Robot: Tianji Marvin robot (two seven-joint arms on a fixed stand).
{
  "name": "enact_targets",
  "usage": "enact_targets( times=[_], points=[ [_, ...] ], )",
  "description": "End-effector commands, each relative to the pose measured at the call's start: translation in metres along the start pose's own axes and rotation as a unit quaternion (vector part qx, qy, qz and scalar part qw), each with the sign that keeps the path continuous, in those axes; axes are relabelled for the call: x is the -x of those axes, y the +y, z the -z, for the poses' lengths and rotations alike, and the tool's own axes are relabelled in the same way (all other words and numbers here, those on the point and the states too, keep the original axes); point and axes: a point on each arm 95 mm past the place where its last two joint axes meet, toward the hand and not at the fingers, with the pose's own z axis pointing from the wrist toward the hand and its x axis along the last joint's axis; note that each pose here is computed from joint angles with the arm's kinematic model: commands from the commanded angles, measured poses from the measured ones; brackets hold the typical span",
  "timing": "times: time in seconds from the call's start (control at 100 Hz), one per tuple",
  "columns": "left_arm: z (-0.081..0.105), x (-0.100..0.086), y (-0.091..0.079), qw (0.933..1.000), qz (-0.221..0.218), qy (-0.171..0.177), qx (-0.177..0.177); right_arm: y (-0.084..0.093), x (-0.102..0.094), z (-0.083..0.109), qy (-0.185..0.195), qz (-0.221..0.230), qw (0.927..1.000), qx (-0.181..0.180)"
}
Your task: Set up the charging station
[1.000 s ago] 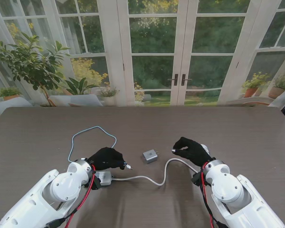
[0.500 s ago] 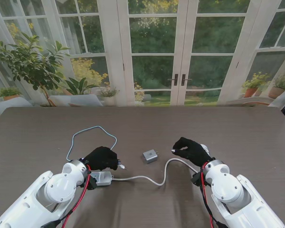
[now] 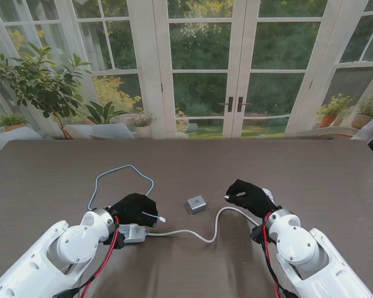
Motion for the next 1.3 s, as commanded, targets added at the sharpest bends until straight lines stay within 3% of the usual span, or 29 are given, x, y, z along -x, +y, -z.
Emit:
enact_targets(
  times=[0.0, 0.29, 0.46, 0.62, 0.95, 1.16, 1.29],
  points=[
    [0.000, -0.002, 0.000, 1.0000, 0.002, 0.003, 0.005, -0.004, -0.001, 0.001, 0.001, -0.002, 1.0000, -0.009],
    [-0.002, -0.001, 0.004, 0.9998, 0.004, -0.001, -0.017, -0.004, -0.001, 0.001, 0.000, -0.003, 0.9999, -0.010],
    [0.001, 0.002, 0.003, 0.9995, -0.027, -0.006, -0.017, -0.004, -0.001, 0.001, 0.000, -0.003, 0.9999, -0.010],
    [0.003, 0.002, 0.002, 0.9997, -0.018, -0.007, -0.016, -0.004, -0.001, 0.001, 0.000, -0.004, 0.9999, -0.011],
    [0.005, 0.000, 0.004, 0.9971, 0.075, 0.003, 0.007, -0.005, -0.001, 0.001, -0.001, -0.004, 0.9999, -0.013],
    [-0.002, -0.006, 0.006, 0.9907, 0.124, 0.012, -0.055, -0.006, -0.001, 0.000, -0.001, -0.005, 0.9999, -0.015],
    [-0.004, -0.008, 0.005, 0.9865, 0.147, 0.010, -0.072, -0.006, -0.001, 0.000, -0.001, -0.005, 0.9999, -0.015]
  ],
)
